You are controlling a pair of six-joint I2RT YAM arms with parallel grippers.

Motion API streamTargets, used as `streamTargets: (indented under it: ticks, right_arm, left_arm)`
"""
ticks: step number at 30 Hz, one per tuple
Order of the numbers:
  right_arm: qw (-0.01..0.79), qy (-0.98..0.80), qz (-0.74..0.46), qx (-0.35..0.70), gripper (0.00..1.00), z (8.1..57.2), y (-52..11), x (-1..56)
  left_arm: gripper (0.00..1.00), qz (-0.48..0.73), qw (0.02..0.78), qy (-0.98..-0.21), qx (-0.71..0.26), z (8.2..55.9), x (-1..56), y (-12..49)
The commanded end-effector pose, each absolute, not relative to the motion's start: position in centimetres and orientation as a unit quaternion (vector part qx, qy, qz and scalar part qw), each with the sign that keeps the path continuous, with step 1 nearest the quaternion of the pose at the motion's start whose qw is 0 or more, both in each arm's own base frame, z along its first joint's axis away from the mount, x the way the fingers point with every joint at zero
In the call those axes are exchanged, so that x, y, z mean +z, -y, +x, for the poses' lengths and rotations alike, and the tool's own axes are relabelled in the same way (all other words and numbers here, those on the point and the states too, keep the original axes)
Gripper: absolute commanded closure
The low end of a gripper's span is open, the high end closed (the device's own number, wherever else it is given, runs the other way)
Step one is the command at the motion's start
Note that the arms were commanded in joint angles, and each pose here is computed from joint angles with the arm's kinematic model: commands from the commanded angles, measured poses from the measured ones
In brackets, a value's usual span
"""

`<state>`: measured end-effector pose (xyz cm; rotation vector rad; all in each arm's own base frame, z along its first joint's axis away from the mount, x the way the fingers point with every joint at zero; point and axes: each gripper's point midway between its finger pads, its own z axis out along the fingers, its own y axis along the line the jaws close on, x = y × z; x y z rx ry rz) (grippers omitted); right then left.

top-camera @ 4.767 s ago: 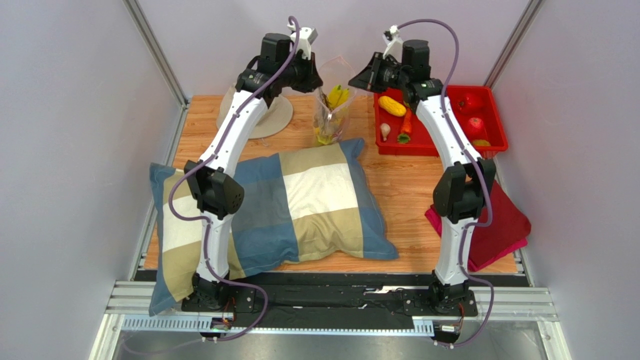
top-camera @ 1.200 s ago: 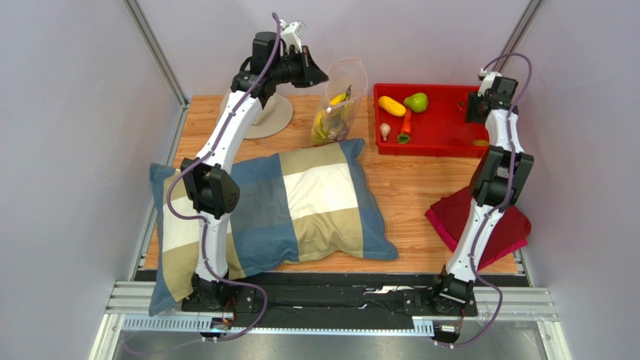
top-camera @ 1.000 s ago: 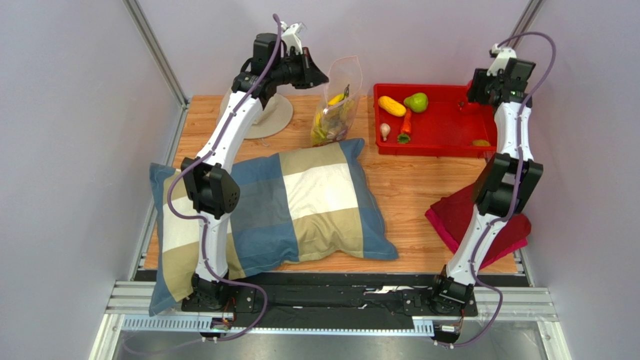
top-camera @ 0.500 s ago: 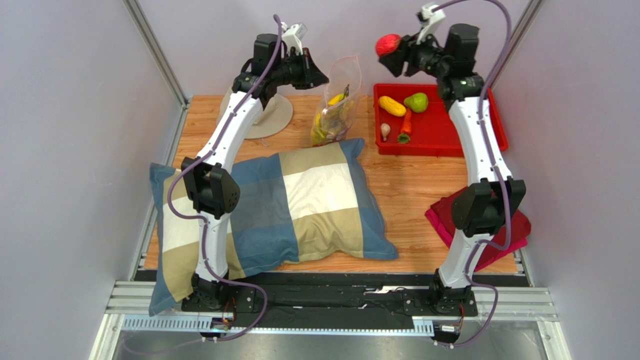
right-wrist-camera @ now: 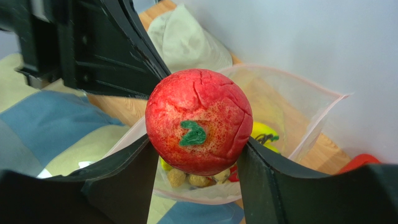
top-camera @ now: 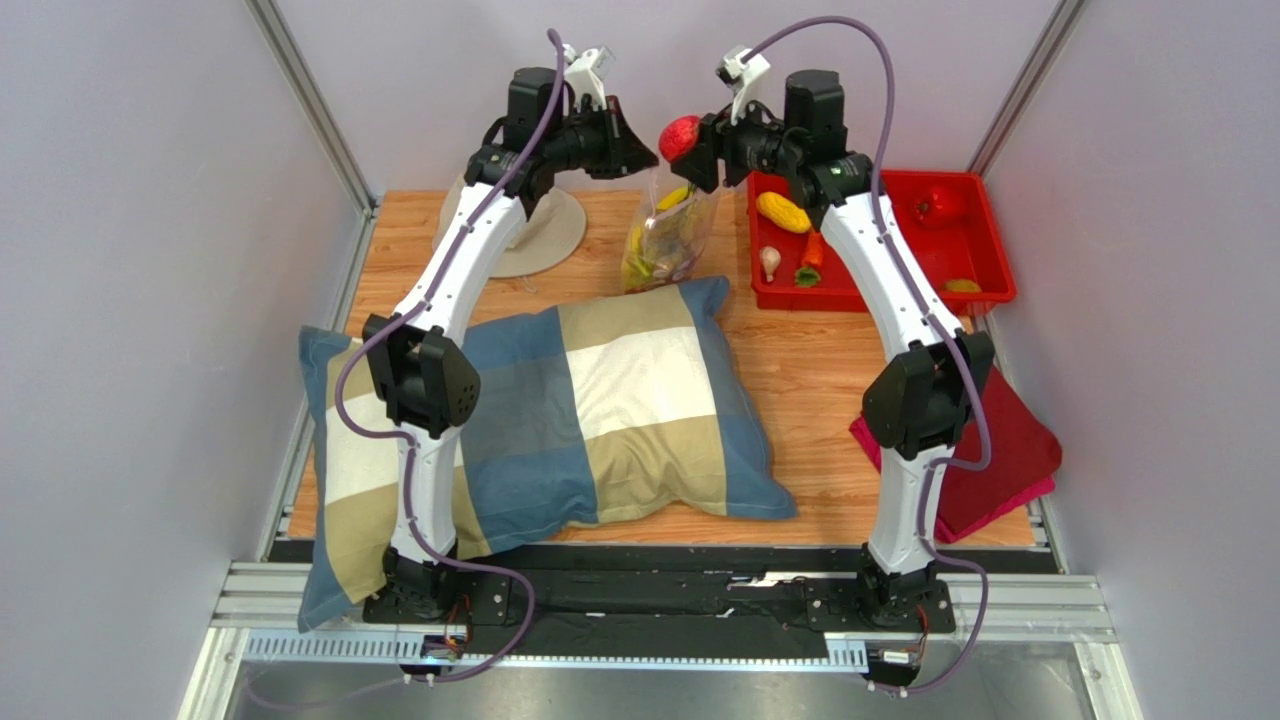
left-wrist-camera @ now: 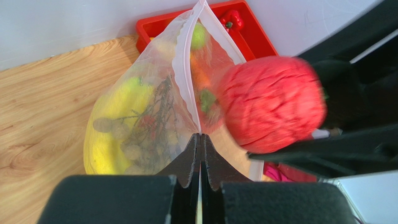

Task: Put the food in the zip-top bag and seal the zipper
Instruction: Place the fake fruit in the zipper food storage bag.

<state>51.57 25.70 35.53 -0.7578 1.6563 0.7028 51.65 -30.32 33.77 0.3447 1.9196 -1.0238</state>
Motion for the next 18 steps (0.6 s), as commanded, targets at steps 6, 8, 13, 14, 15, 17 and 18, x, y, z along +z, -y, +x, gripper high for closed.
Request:
streamTargets:
  ticks: [6, 8, 13, 14, 15, 17, 18]
  right_arm:
    - [0.599, -0.688, -0.276, 0.303, 0.07, 51.7, -23.1, 40.8]
    - [0.611, -0.681, -0.258, 0.312, 0.05, 51.8, -21.8, 42.5]
    - [0.633, -0.710, -0.137, 0.279, 0.05, 56.3, -11.6, 42.2]
    - [0.627, -0.719, -0.117, 0.277, 0.06, 57.4, -10.2, 41.1]
    - [0.632, -0.728, -0.080, 0.254, 0.06, 58.5, -5.8, 40.2]
    - [0.634, -0.738, -0.028, 0.229, 0.07, 60.0, -1.7, 38.7]
    - [0.629, -0.748, 0.005, 0.210, 0.07, 61.2, 1.8, 36.5]
  left_arm:
    - [1.00, 0.165, 0.490, -0.745, -0.421, 51.1, 37.4, 30.6]
    - [1.00, 0.165, 0.489, -0.745, -0.423, 51.1, 37.4, 30.6]
    - [1.00, 0.164, 0.490, -0.745, -0.422, 51.0, 37.5, 30.6]
    - [1.00, 0.164, 0.490, -0.745, -0.422, 51.1, 37.5, 30.5]
    - [1.00, 0.165, 0.491, -0.744, -0.422, 51.0, 37.6, 30.5]
    - [1.00, 0.163, 0.490, -0.745, -0.422, 51.0, 37.5, 30.5]
    - [1.00, 0.162, 0.491, -0.743, -0.425, 50.9, 37.6, 30.5]
